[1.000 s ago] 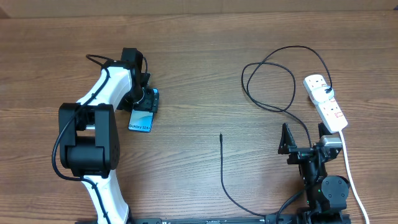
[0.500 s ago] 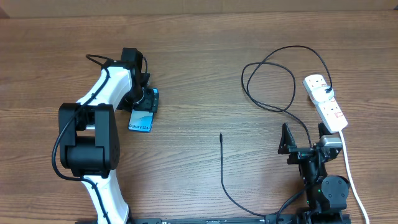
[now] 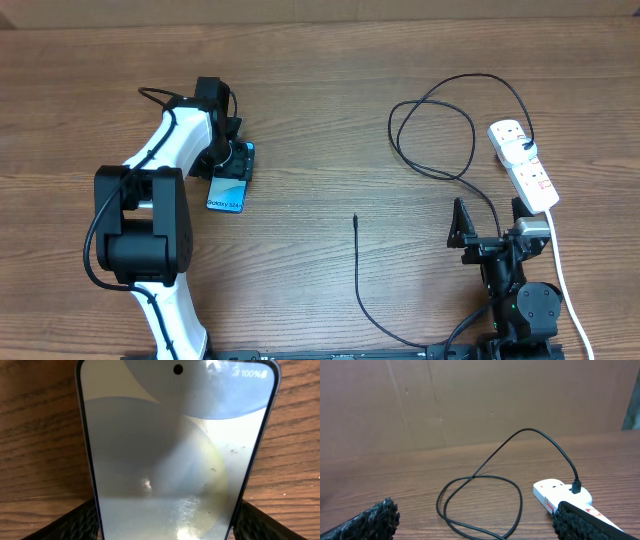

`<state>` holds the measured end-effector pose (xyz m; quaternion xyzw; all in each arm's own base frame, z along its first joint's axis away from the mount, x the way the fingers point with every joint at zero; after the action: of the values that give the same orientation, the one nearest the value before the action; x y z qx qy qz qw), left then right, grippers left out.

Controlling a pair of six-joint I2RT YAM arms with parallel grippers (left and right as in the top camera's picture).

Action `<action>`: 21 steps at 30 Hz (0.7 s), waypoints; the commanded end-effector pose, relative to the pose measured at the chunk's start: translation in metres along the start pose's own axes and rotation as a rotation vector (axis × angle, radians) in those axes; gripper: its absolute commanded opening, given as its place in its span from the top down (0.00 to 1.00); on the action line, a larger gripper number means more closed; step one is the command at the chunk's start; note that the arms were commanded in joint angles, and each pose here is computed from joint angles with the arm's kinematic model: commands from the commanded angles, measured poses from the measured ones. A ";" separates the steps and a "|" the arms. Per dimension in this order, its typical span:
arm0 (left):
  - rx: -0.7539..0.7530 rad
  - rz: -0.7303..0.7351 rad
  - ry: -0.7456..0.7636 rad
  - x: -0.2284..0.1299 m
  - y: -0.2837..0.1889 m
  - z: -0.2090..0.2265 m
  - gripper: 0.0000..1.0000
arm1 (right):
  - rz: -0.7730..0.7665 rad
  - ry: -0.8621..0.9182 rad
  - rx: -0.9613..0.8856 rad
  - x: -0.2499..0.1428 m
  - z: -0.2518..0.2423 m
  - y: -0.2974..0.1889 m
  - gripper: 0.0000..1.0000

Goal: Plug charger to phone and switch on socket

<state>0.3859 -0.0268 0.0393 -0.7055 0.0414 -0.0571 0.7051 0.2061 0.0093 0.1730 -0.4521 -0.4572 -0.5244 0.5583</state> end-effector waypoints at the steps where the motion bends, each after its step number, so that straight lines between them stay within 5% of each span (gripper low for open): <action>1: -0.030 0.050 0.002 -0.012 0.015 -0.001 0.23 | -0.005 -0.004 -0.007 -0.002 -0.002 0.000 0.00; 21: -0.030 0.051 0.001 -0.013 0.015 0.000 0.32 | -0.005 -0.004 -0.007 -0.002 -0.002 0.000 0.00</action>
<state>0.3858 -0.0268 0.0396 -0.7053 0.0423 -0.0588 0.7052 0.2061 0.0093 0.1730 -0.4522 -0.4573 -0.5243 0.5582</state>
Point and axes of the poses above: each gripper's point midway between its finger pads, its own y axis out along the fingers, its own z axis along the line the jaws close on, x = y × z, the point moved 4 cm from there along -y, back along the fingers, and after that the axes turned 3 degrees about y, right-handed, at the moved point
